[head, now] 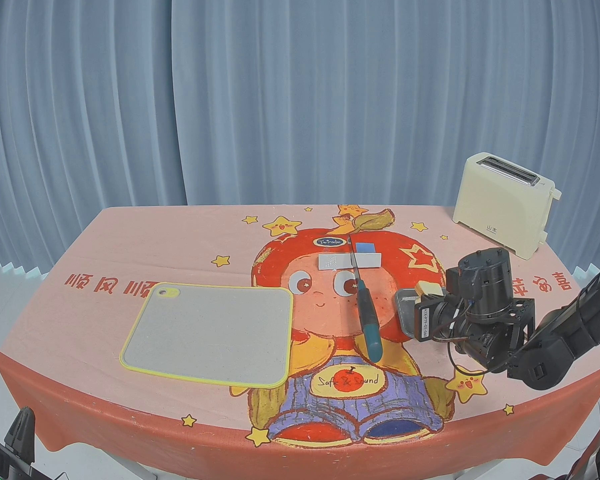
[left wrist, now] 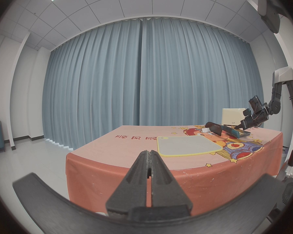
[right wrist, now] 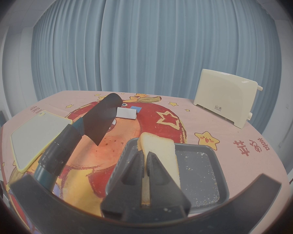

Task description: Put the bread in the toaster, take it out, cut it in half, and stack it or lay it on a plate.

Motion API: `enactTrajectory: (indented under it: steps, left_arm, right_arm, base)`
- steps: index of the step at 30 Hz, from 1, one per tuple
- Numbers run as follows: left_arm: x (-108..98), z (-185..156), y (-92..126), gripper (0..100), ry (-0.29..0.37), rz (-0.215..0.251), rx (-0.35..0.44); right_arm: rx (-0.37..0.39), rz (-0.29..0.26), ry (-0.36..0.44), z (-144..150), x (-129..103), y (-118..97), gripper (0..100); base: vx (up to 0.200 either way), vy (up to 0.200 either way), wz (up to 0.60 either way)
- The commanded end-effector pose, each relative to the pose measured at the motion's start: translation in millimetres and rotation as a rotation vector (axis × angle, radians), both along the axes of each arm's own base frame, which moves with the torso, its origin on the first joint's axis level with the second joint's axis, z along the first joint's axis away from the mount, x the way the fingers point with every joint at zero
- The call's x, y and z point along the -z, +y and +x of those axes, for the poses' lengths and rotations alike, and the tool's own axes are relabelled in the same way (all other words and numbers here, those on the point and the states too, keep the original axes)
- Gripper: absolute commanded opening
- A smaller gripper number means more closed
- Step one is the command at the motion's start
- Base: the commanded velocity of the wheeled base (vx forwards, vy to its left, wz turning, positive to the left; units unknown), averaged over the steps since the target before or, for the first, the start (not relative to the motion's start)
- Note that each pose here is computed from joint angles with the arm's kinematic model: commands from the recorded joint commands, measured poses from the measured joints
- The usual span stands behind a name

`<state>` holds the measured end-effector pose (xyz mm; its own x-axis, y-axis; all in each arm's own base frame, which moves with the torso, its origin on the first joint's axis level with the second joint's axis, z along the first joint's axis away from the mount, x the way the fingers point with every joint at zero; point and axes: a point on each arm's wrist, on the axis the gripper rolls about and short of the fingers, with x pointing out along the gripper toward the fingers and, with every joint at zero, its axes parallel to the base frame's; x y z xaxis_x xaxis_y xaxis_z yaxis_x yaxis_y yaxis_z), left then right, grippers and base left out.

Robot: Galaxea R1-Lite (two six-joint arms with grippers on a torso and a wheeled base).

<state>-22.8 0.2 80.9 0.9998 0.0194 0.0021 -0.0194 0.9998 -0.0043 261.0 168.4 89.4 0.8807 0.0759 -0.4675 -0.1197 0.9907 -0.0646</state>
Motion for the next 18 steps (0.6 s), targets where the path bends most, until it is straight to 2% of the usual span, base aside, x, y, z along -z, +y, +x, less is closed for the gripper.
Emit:
enactTrajectory:
  steps: [1, 18]
  left_arm:
    - [4.8, 1.4, 0.0, 0, 0.019, 0.000, -0.001]
    - [4.8, 1.4, 0.0, 0, 0.019, 0.000, -0.001]
  right_arm:
    - [0.006, -0.005, 0.003, 0.9, 1.8, -0.7, 0]
    - [0.022, -0.022, 0.005, 0.7, 4.9, 0.2, 0]
  base:
    - [0.000, 0.000, 0.00]
    - [0.000, 0.000, 0.00]
